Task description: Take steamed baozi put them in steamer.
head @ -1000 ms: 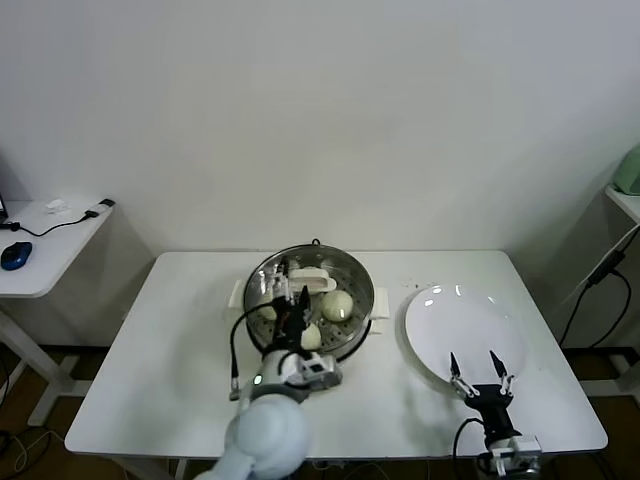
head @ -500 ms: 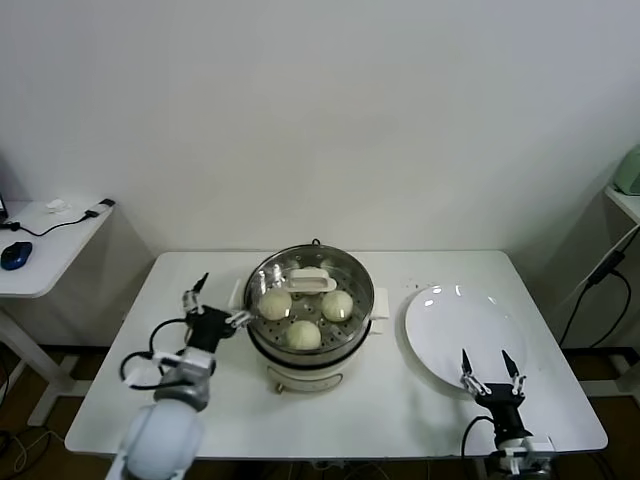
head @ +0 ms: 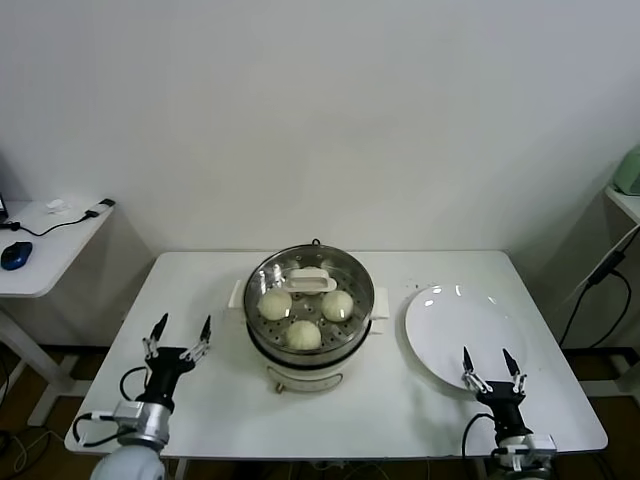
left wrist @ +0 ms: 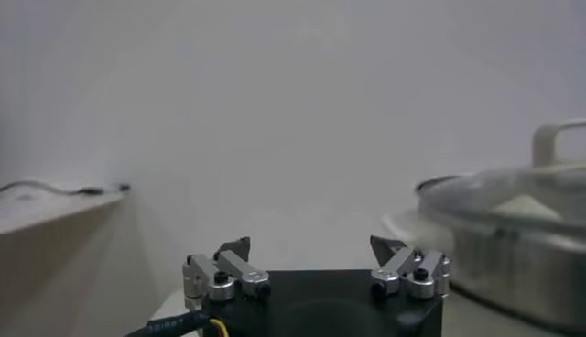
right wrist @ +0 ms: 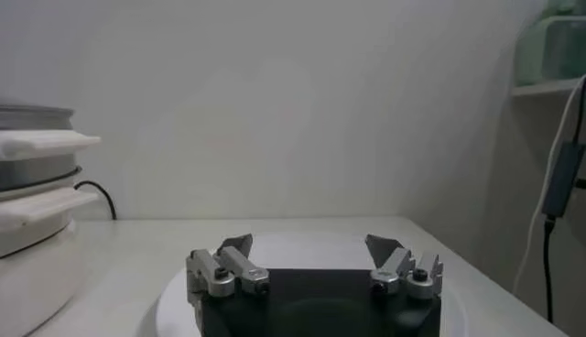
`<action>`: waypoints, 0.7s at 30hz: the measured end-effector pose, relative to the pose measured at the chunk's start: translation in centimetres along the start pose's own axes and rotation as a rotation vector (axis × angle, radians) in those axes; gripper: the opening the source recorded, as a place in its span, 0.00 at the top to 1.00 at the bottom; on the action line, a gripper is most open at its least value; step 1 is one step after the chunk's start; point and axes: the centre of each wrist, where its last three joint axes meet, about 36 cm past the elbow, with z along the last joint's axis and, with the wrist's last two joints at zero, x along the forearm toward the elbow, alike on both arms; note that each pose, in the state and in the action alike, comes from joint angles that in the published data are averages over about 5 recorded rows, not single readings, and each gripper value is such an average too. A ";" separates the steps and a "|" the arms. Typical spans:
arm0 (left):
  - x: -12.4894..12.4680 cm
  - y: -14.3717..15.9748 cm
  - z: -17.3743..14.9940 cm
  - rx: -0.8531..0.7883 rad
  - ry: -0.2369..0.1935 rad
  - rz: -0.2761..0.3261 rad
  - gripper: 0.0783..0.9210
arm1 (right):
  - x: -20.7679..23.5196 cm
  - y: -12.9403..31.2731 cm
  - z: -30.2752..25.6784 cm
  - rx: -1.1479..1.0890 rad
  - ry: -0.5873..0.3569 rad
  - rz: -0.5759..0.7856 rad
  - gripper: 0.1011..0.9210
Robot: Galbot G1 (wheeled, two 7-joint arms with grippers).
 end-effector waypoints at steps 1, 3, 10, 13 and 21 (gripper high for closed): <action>0.2 0.2 0.6 0.006 0.001 -0.006 0.12 | 0.0 0.0 0.0 -0.001 0.001 -0.001 0.12; 0.6 0.5 1.7 0.015 0.003 -0.018 0.12 | -0.1 0.1 0.1 -0.003 0.004 -0.002 0.12; 1.9 1.0 4.1 0.028 0.009 -0.036 0.12 | -0.1 0.3 0.2 -0.008 0.011 -0.011 0.12; 2.3 1.0 4.6 0.030 0.011 -0.036 0.12 | -0.1 0.3 0.2 -0.009 0.012 -0.013 0.12; 2.9 1.0 5.2 0.035 0.011 -0.039 0.12 | 0.0 0.3 0.3 -0.009 0.018 -0.015 0.12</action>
